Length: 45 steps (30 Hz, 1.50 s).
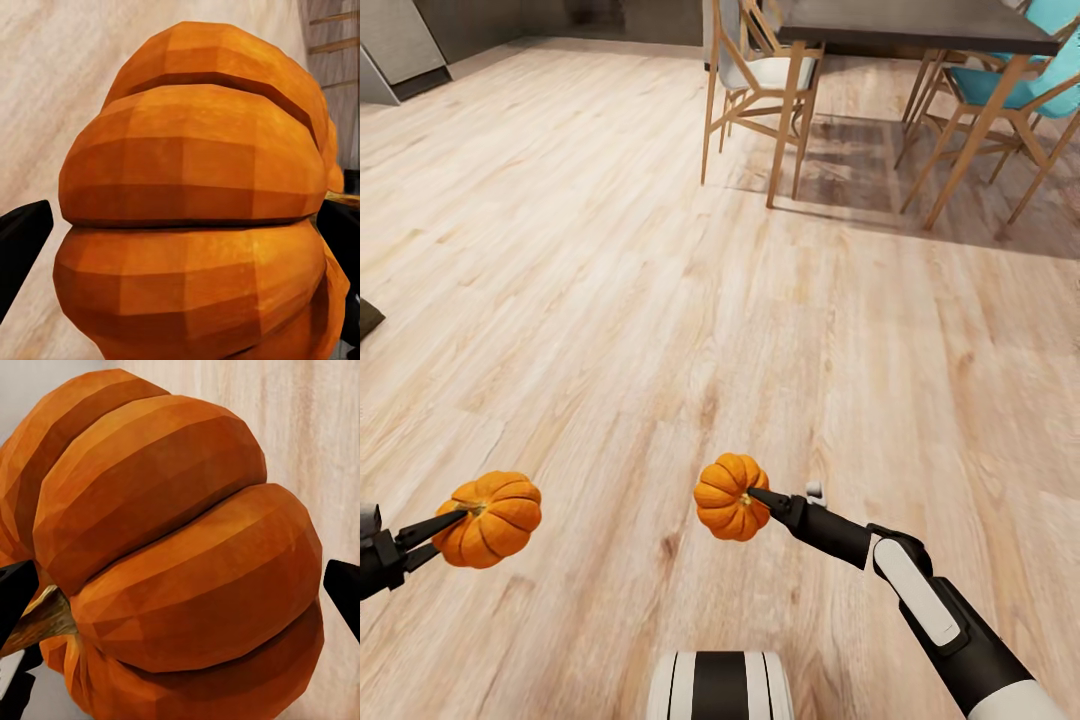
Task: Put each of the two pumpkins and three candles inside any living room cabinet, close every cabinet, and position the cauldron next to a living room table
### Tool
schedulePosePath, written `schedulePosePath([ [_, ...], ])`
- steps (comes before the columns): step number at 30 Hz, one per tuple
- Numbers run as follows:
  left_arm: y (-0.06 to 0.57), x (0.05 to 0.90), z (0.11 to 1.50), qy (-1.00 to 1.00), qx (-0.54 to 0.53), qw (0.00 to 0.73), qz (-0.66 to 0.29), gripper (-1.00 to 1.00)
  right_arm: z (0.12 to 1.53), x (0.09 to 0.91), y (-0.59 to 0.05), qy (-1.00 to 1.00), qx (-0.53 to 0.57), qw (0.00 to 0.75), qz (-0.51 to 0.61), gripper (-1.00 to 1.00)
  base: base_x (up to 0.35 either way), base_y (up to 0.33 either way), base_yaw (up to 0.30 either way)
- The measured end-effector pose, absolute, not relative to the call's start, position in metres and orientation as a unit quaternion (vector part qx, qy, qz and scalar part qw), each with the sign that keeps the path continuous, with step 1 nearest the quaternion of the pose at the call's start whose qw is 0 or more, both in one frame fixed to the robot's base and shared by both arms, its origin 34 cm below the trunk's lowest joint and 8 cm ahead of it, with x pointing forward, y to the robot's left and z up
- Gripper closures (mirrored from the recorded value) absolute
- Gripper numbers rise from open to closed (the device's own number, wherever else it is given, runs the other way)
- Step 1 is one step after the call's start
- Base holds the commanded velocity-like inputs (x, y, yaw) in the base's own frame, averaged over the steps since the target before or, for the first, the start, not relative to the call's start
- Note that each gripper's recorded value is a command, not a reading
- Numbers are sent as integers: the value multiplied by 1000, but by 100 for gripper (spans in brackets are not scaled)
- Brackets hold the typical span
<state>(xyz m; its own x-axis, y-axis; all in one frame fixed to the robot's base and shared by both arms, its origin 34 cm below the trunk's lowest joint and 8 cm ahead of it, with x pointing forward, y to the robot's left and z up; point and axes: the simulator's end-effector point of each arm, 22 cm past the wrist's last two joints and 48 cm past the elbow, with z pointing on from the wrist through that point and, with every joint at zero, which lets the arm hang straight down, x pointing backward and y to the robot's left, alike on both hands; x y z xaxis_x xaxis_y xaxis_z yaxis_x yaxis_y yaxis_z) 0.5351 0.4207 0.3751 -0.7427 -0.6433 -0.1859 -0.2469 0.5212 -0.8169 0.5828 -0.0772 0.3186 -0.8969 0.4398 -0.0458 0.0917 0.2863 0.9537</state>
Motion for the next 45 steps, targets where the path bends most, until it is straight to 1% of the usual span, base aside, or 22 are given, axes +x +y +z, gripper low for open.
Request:
schedulePosePath([
  [5,413,536,382,836,-259,242,-420,100,327,585,-78,786,165,158,574,100,0,0,0],
  [10,382,536,390,838,-228,231,-440,100,334,586,-78,785,163,162,575,100,0,0,0],
  [28,366,540,420,831,-202,247,-456,100,371,596,-79,779,145,188,580,100,0,0,0],
  [32,332,534,415,834,-178,219,-475,100,376,596,-80,779,143,191,580,100,0,0,0],
  [35,323,533,415,836,-167,214,-476,100,376,596,-82,781,144,192,576,100,0,0,0],
  [38,324,531,405,848,-172,213,-454,100,380,596,-83,780,143,194,577,100,0,0,0],
  [41,313,528,383,861,-193,205,-424,100,386,598,-84,779,141,199,578,100,0,0,0],
  [45,281,524,328,904,-219,165,-327,100,394,602,-85,778,138,212,575,100,0,0,0],
])
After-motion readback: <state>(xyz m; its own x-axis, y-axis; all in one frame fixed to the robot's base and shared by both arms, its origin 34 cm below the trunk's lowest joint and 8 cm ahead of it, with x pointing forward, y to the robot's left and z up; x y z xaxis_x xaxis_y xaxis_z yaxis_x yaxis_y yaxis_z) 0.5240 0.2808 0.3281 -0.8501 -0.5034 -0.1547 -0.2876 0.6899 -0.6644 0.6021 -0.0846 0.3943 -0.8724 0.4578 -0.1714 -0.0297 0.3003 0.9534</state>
